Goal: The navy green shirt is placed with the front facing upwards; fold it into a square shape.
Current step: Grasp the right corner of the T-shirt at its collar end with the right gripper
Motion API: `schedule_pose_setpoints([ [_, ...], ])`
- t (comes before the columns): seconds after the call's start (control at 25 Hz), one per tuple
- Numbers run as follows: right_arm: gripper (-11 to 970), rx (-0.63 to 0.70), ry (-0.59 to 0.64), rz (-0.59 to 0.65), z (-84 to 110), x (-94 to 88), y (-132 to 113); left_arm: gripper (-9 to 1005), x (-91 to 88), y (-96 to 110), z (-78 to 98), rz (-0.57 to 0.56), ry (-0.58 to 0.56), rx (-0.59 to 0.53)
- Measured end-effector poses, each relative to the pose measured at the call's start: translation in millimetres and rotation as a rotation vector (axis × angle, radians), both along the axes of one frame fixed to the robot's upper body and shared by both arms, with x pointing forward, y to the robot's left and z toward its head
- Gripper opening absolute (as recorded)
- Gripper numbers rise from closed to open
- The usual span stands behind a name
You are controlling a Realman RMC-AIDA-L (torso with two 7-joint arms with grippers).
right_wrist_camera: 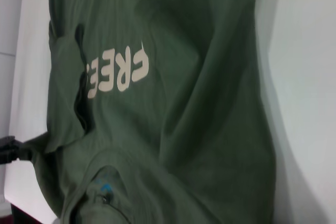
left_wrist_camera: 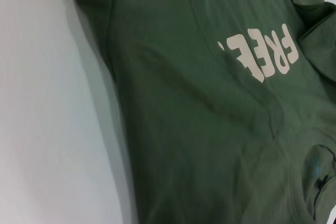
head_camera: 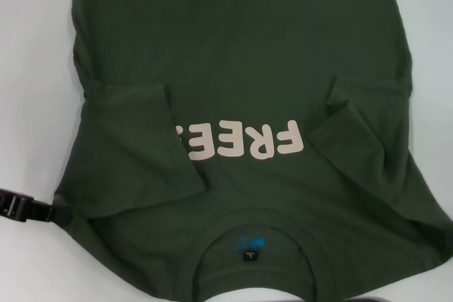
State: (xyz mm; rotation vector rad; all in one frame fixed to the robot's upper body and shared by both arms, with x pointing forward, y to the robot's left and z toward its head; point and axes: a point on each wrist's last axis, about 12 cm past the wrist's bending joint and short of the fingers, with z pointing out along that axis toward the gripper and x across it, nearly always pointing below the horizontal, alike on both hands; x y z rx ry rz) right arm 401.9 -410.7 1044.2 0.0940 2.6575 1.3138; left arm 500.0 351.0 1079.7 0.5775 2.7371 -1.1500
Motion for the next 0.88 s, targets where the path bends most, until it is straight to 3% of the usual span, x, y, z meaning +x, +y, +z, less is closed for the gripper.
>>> schedule_pose_setpoints([
  [0.04, 542, -0.002, 0.001, 0.007, -0.3, 0.7, 1, 26, 0.3, 0, 0.1, 0.000, -0.001, 0.000],
  [0.44, 85, -0.021, -0.001, 0.010, -1.8, 3.2, 1, 26, 3.6, -1, 0.9, 0.003, -0.013, 0.006],
  [0.88, 46, -0.026, -0.034, -0.038, -3.4, -11.7, -9, 26, 2.3, 3, 4.5, -0.002, 0.009, 0.008],
])
